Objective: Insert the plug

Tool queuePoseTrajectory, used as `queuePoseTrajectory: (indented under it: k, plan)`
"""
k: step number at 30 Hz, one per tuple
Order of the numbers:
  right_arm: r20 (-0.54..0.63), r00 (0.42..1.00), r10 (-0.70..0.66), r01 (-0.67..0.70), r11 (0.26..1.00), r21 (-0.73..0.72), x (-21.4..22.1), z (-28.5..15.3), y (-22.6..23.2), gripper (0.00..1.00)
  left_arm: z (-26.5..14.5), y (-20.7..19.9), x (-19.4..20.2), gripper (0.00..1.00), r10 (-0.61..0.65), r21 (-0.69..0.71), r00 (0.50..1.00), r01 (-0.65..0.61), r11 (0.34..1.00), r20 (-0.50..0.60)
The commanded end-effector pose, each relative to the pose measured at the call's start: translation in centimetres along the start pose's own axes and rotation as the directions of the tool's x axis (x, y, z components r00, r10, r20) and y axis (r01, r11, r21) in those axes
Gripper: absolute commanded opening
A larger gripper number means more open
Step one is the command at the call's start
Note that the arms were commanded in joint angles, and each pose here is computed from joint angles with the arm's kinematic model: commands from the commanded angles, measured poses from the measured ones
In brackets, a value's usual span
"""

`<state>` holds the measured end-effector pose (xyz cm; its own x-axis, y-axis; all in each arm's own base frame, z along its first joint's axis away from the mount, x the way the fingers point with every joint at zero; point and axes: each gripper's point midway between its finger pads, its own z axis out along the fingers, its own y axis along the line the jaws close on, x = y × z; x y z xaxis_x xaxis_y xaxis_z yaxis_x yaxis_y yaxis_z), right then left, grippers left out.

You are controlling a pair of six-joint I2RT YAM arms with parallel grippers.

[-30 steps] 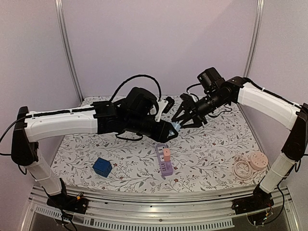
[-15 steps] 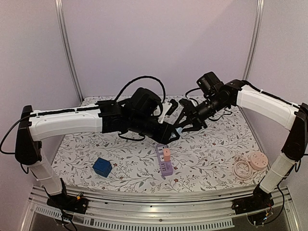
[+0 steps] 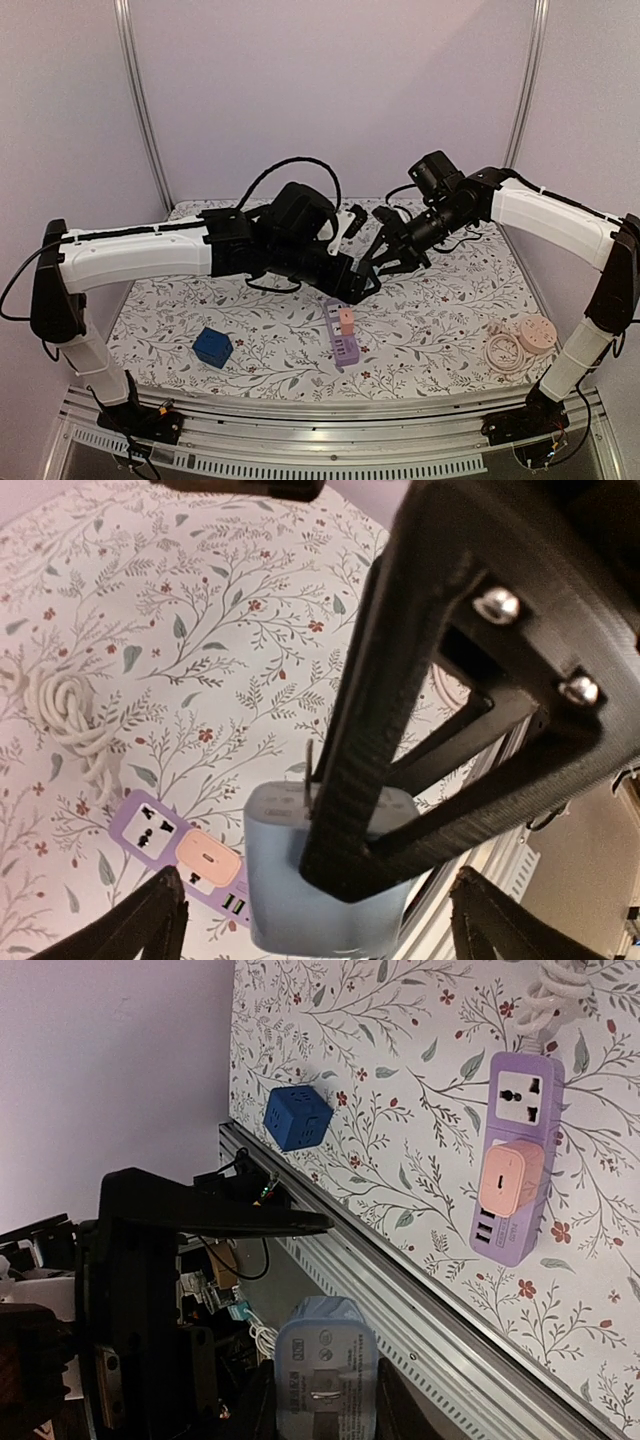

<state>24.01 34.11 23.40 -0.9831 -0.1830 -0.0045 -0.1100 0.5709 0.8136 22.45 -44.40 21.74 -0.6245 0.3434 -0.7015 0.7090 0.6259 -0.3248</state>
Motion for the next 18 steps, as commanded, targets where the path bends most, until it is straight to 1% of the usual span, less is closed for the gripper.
queuePoseTrajectory:
  k: [1,5,6,7,8,10,12,14,15,17,18]
  plan:
    - [0.106,0.994,-0.029,0.028,1.000,0.011,-1.4,-2.2,1.4,0.01,-2.9,-0.7,-2.4,0.99,-0.022,-0.001,0.995,0.022,1.000,0.100]
    - [0.224,0.974,-0.026,0.032,0.999,-0.022,-3.1,-4.9,2.5,0.00,-5.2,-0.3,-4.1,0.99,-0.097,0.036,0.977,0.092,0.995,0.189]
    - [0.256,0.966,-0.023,0.034,0.999,-0.040,-3.6,-5.6,2.8,0.00,-6.1,-0.1,-4.9,1.00,-0.143,0.063,0.963,0.132,0.989,0.227]
    - [0.299,0.954,-0.035,0.057,0.996,-0.063,-4.0,-6.7,3.6,0.00,-6.6,-0.1,-5.2,0.99,-0.188,0.108,0.952,0.166,0.980,0.242]
    - [0.333,0.943,-0.025,0.056,0.995,-0.083,-4.5,-7.4,4.0,0.00,-7.5,0.0,-5.8,0.99,-0.241,0.156,0.931,0.205,0.966,0.273]
    - [0.401,0.916,-0.026,0.083,0.989,-0.125,-5.3,-9.1,5.3,0.00,-9.1,0.8,-7.1,0.99,-0.357,0.250,0.874,0.284,0.926,0.330]
    - [0.469,0.882,-0.040,0.141,0.973,-0.181,-6.0,-10.8,7.3,0.00,-11.0,1.7,-8.7,0.99,-0.465,0.354,0.797,0.337,0.872,0.386]
    - [0.531,0.846,-0.051,0.202,0.952,-0.231,-6.4,-12.2,9.3,0.00,-12.5,3.0,-9.8,0.98,-0.557,0.429,0.723,0.387,0.816,0.408]
    - [0.555,0.831,-0.035,0.216,0.940,-0.264,-6.7,-12.9,10.1,0.00,-13.2,3.6,-10.4,0.97,-0.598,0.466,0.689,0.406,0.786,0.409]
    - [0.603,0.797,-0.022,0.271,0.906,-0.325,-6.6,-14.3,11.8,0.00,-14.6,3.9,-11.8,0.94,-0.659,0.549,0.631,0.407,0.731,0.410]
    - [0.608,0.794,0.002,0.274,0.891,-0.362,-6.6,-14.7,12.3,0.00,-15.3,3.9,-12.6,0.93,-0.682,0.583,0.607,0.402,0.706,0.408]
